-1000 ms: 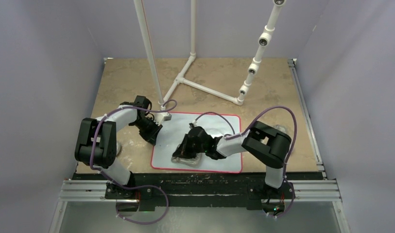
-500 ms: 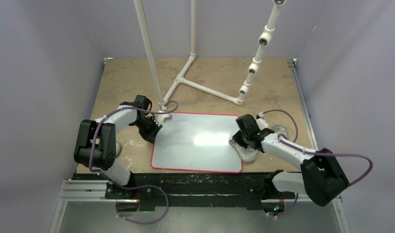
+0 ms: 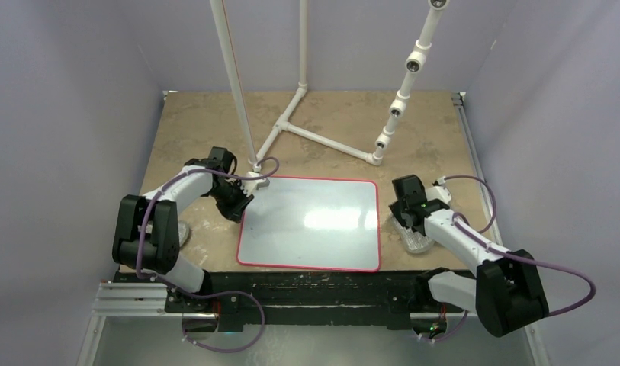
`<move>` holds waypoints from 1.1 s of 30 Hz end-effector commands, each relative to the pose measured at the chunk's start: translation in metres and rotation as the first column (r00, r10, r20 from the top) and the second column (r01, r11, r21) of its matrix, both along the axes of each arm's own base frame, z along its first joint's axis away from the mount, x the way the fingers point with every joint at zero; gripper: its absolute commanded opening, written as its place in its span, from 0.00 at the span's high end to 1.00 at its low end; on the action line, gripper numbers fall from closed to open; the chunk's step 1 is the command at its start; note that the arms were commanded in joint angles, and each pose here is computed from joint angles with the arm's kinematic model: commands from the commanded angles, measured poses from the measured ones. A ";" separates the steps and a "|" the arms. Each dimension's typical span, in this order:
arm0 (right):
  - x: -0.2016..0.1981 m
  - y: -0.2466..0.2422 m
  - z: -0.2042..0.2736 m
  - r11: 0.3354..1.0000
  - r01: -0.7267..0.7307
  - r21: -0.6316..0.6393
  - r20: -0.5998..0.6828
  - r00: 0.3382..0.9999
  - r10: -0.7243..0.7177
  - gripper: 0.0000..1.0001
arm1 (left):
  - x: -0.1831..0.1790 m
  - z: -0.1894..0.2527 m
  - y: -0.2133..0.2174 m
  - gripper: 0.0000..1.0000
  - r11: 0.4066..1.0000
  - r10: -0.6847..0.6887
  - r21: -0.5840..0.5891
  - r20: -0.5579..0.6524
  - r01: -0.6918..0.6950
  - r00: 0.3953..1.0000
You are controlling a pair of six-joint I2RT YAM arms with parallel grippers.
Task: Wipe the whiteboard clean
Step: Place the whiteboard eraser at the center of the board, then adjust the whiteboard at the center of the board.
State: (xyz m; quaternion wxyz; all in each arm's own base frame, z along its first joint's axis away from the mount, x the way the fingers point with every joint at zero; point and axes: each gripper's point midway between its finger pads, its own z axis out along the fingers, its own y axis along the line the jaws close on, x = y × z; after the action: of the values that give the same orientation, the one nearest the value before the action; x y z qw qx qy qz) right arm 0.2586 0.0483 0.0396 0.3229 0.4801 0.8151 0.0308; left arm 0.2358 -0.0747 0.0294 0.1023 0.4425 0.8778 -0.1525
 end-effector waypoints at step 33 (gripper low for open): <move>0.121 0.251 0.054 0.404 -0.837 -0.369 -0.048 0.451 0.891 0.01 | -0.080 0.024 -0.012 0.71 0.924 -0.368 -0.079 0.076 0.374 0.927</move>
State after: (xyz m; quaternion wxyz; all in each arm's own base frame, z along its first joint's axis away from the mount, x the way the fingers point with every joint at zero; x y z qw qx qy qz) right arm 0.3542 0.2796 0.0854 0.3864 -0.0355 0.9171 0.0918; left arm 0.1681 -0.0766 0.0499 0.0942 0.5587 0.8047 -0.1772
